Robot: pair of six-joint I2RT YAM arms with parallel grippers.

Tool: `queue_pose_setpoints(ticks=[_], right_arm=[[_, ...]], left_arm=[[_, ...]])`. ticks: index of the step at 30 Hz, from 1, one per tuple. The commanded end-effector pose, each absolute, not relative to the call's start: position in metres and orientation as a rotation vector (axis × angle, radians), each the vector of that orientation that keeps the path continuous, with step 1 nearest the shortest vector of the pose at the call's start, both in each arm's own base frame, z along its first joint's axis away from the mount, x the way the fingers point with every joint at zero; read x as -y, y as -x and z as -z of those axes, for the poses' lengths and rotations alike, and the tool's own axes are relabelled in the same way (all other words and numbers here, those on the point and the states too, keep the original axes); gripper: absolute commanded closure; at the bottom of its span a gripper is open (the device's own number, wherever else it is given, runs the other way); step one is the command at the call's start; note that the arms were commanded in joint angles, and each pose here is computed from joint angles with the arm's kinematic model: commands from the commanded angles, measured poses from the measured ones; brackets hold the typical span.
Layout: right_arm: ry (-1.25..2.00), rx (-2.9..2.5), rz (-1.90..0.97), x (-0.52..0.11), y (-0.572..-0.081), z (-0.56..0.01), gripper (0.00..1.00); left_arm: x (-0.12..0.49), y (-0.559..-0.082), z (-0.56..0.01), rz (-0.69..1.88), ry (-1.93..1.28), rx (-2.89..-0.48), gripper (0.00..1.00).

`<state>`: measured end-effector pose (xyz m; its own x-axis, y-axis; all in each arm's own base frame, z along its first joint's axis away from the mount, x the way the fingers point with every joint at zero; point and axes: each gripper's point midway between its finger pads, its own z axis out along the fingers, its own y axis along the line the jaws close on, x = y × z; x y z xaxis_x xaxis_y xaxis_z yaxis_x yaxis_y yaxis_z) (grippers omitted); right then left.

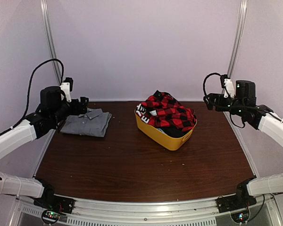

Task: Fold and stack the long sleeve shirts
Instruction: Pick up the crumpled shirt from the bin.

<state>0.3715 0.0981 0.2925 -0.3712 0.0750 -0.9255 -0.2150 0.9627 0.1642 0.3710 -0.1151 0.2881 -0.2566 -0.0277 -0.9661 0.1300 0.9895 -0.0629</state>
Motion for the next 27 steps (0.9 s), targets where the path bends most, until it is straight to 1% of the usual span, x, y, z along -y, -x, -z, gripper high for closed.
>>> queue_pose_setpoints(ticks=[1,6,10,18,20,22,24,25,27], right_arm=[[0.192,-1.987,-0.342,-0.124,-0.369,-0.285,0.00],[0.291,-2.058,-0.364,-0.159,-0.372,-0.264,0.00],[0.380,-2.147,-0.316,-0.187,-0.380,-0.237,0.00],[0.464,-2.263,-0.215,-0.216,-0.414,-0.194,0.01],[0.500,-2.267,-0.203,-0.223,-0.424,-0.188,0.07],[0.525,-2.280,-0.193,-0.229,-0.433,-0.179,0.17],[0.553,-2.306,-0.175,-0.234,-0.441,-0.169,0.31],[0.561,-2.328,-0.159,-0.237,-0.444,-0.160,0.42],[0.574,-2.337,-0.144,-0.244,-0.447,-0.159,0.59]], left_arm=[[0.118,-0.374,-0.296,0.169,-0.062,-1.818,0.02],[0.123,-0.373,-0.295,0.196,-0.082,-1.823,0.02],[0.125,-0.371,-0.294,0.213,-0.092,-1.824,0.02],[0.128,-0.368,-0.296,0.228,-0.109,-1.819,0.02],[0.126,-0.367,-0.297,0.227,-0.106,-1.813,0.02],[0.126,-0.366,-0.296,0.221,-0.105,-1.814,0.02],[0.127,-0.366,-0.297,0.227,-0.110,-1.813,0.02],[0.128,-0.366,-0.298,0.230,-0.115,-1.813,0.02],[0.128,-0.365,-0.299,0.233,-0.120,-1.815,0.02]])
